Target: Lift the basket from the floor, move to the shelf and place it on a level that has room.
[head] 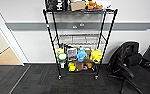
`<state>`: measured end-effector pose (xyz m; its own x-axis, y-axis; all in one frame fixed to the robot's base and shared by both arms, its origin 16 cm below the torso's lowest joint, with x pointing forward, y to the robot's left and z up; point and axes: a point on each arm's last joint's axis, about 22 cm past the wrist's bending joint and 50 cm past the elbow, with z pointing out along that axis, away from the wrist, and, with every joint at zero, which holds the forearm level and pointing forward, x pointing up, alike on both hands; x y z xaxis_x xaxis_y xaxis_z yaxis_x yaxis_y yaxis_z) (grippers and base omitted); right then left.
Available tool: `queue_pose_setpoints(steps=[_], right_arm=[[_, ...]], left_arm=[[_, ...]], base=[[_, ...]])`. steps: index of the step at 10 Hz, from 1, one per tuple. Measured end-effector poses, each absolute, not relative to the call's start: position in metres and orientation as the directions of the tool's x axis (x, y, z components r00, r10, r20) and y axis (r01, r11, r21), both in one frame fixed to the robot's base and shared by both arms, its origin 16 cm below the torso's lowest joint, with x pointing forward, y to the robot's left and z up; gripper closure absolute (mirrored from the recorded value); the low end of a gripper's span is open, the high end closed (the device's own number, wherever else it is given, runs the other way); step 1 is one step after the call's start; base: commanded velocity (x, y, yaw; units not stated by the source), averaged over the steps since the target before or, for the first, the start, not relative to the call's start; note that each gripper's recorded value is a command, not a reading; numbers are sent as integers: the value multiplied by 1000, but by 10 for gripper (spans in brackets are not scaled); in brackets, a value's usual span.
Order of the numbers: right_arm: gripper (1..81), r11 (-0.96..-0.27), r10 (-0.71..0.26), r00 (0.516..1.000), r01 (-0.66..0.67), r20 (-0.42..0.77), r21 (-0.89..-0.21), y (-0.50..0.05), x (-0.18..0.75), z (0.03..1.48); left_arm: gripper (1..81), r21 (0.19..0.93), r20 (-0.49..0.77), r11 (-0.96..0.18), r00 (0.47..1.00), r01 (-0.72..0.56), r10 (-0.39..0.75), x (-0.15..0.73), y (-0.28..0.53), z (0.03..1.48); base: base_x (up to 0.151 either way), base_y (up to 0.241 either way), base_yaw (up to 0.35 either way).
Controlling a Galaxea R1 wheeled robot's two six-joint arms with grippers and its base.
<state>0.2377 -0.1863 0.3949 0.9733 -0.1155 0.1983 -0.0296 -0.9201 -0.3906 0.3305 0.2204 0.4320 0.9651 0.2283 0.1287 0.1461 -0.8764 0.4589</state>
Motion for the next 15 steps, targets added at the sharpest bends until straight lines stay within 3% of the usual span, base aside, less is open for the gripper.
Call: queue_pose_setpoints(steps=[4,8,15], right_arm=[[10,-920,-193,953,-94,232,-380,-207,244,395],[10,-917,-196,945,-82,261,-391,-201,278,386],[10,-916,-197,967,-123,161,-381,-203,271,327]], left_arm=[[10,478,189,-875,965,70,181,436,177,440],[10,456,199,-886,962,78,186,477,193,435],[10,438,100,-891,979,115,175,492,184,356]], base=[[0,0,0],[0,0,0],[0,0,0]])
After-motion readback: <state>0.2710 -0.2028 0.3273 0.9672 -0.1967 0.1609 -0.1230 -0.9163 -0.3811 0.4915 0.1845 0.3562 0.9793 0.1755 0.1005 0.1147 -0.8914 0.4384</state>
